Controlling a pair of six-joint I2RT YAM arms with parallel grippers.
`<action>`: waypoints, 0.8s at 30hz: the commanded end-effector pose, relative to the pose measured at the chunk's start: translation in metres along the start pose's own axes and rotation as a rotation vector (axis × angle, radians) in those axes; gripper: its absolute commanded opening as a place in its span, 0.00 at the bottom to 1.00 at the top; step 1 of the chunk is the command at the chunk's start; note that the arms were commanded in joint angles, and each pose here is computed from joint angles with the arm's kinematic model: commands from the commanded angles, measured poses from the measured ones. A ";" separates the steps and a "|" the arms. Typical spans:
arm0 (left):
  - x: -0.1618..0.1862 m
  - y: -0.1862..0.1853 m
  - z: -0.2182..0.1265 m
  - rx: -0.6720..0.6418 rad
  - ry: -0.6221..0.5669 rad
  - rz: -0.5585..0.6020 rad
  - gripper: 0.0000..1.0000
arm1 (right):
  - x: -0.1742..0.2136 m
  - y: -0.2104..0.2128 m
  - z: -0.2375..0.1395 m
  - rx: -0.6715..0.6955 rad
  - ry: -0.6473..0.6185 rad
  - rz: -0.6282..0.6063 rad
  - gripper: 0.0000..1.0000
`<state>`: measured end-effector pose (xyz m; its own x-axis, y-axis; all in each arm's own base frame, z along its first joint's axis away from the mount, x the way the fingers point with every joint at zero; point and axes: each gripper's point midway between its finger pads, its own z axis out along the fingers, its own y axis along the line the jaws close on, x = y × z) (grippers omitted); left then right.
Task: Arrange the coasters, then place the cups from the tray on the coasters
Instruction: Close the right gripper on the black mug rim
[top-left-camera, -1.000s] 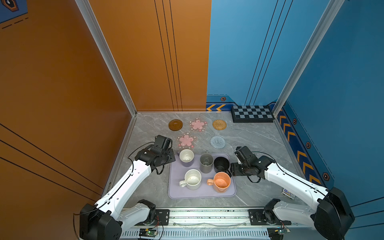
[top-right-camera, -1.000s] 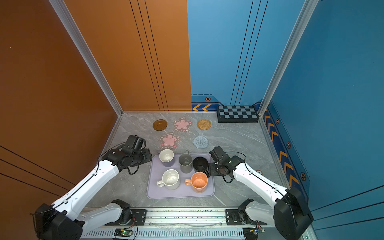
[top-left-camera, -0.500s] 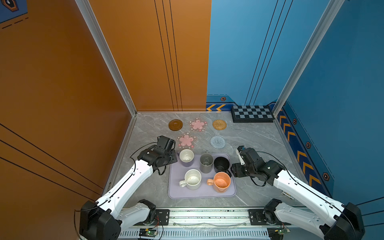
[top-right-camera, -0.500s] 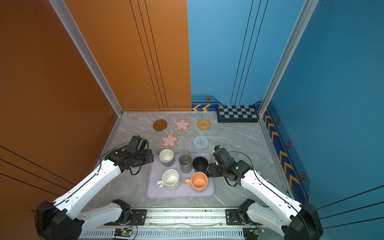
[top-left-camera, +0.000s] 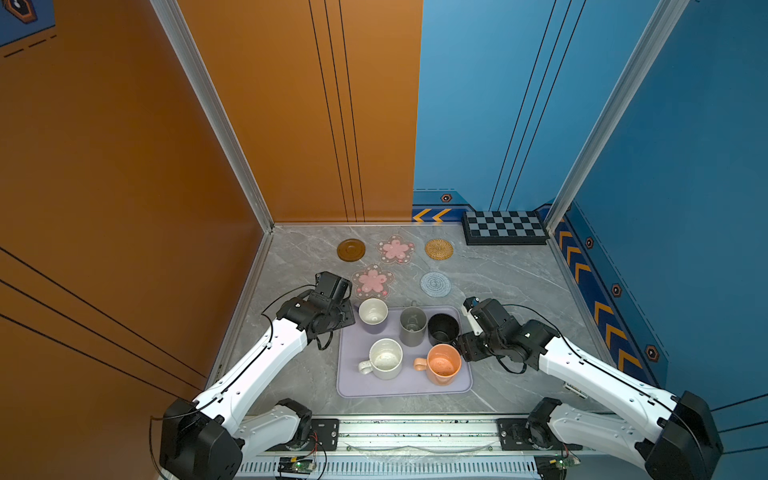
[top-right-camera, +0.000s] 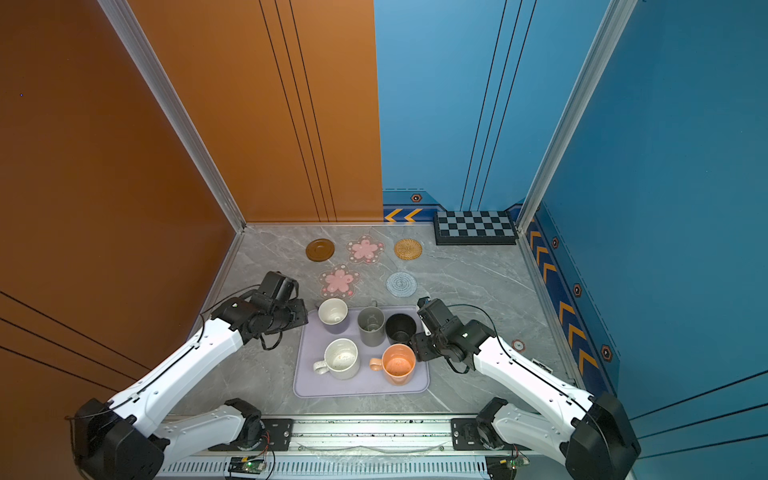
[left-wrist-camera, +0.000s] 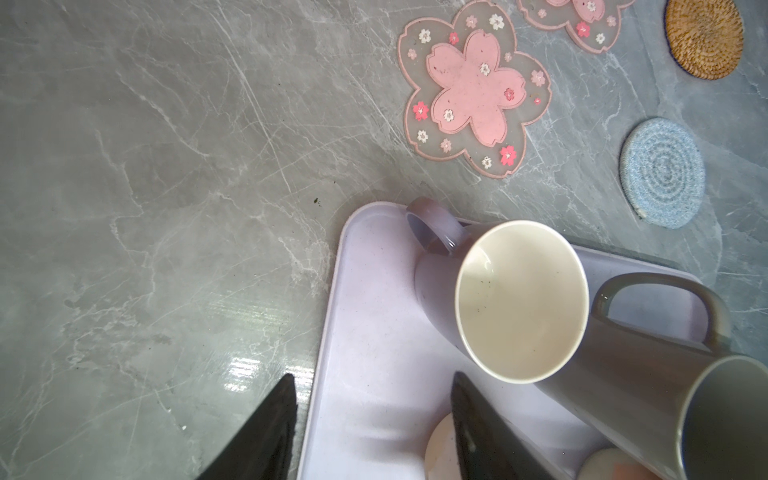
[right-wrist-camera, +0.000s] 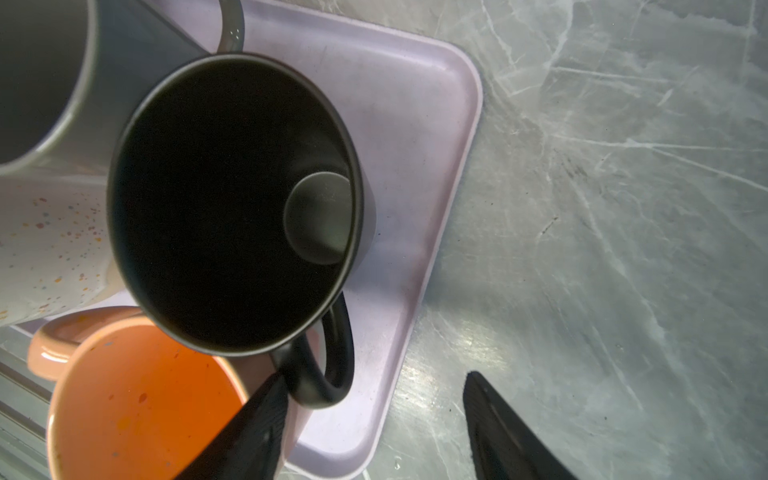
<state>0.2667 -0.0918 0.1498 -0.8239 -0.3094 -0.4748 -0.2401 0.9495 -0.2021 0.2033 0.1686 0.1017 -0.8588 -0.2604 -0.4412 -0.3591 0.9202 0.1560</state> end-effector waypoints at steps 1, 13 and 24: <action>0.000 0.002 -0.002 -0.018 -0.007 -0.001 0.60 | 0.002 0.008 0.007 -0.013 0.012 -0.050 0.70; 0.003 0.004 0.004 -0.035 0.008 0.002 0.60 | -0.002 0.020 0.024 -0.013 0.039 -0.112 0.69; 0.004 0.003 0.010 -0.048 0.028 0.007 0.60 | -0.008 0.024 0.032 -0.030 0.013 -0.118 0.57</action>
<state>0.2683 -0.0913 0.1389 -0.8396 -0.3016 -0.4518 -0.2503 0.9529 -0.1711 0.2074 0.1937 0.0781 -0.8298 -0.3670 -0.4205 -0.4525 0.8834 0.1217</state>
